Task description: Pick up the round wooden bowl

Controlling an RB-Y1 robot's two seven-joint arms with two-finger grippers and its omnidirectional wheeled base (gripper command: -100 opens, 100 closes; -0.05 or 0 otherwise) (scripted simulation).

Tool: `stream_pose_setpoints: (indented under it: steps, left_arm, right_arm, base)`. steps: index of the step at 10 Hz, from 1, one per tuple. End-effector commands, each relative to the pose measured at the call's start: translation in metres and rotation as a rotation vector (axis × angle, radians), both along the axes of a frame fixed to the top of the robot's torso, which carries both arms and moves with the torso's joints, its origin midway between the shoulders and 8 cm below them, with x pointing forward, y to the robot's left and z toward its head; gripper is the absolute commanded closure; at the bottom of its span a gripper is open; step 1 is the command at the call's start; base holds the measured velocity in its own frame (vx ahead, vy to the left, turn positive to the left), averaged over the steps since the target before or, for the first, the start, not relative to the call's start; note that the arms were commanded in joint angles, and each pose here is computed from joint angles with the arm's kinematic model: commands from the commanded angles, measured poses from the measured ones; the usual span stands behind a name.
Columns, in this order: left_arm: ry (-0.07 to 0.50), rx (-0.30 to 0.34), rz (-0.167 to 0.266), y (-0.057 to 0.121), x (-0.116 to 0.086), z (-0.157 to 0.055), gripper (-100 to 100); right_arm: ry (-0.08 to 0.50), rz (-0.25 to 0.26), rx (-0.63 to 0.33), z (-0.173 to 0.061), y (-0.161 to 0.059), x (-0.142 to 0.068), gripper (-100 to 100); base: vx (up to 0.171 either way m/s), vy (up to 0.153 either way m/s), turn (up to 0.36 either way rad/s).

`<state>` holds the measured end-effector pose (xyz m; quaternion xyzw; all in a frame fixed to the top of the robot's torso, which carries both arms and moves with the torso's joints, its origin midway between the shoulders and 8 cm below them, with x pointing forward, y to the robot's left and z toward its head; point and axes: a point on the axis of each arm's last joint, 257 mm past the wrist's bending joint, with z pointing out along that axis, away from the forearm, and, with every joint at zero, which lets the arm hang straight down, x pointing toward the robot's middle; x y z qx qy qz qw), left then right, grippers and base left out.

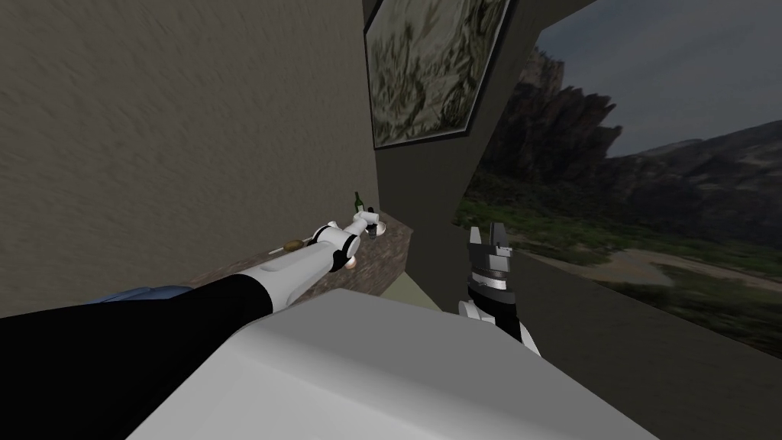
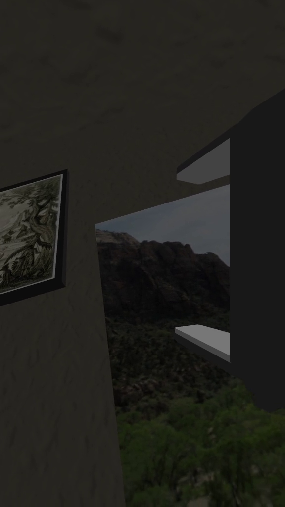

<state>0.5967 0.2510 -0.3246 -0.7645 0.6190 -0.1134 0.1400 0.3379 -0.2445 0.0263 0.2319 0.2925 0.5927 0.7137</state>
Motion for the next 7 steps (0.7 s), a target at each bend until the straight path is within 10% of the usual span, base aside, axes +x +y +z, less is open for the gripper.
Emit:
stream_pose_setpoints:
  steps: [1,2,3,4,7]
  left_arm:
    - [0.000,0.000,0.000,0.000,0.000,0.000,100]
    - [0.001,0.000,0.000,0.000,0.000,0.000,100]
    - [0.001,0.000,0.000,0.000,0.000,0.000,0]
    - [-0.001,-0.002,0.001,-0.003,0.005,0.015,100]
    - [0.001,-0.002,0.002,-0.002,0.004,0.013,100]
  right_arm:
    - [0.000,0.000,0.000,0.000,0.000,0.000,0]
    - [0.000,0.000,0.000,0.000,0.000,0.000,0]
    - [0.000,0.000,0.000,0.000,0.000,0.000,0]
    - [0.000,0.000,0.000,0.000,0.000,0.000,0]
    - [0.000,0.000,0.000,0.000,0.000,0.000,0]
  base:
    - [0.000,0.000,0.000]
    - [0.000,0.000,0.000]
    - [0.000,0.000,0.000]
    - [-0.028,0.009,-0.013]
    - [-0.019,0.009,-0.006]
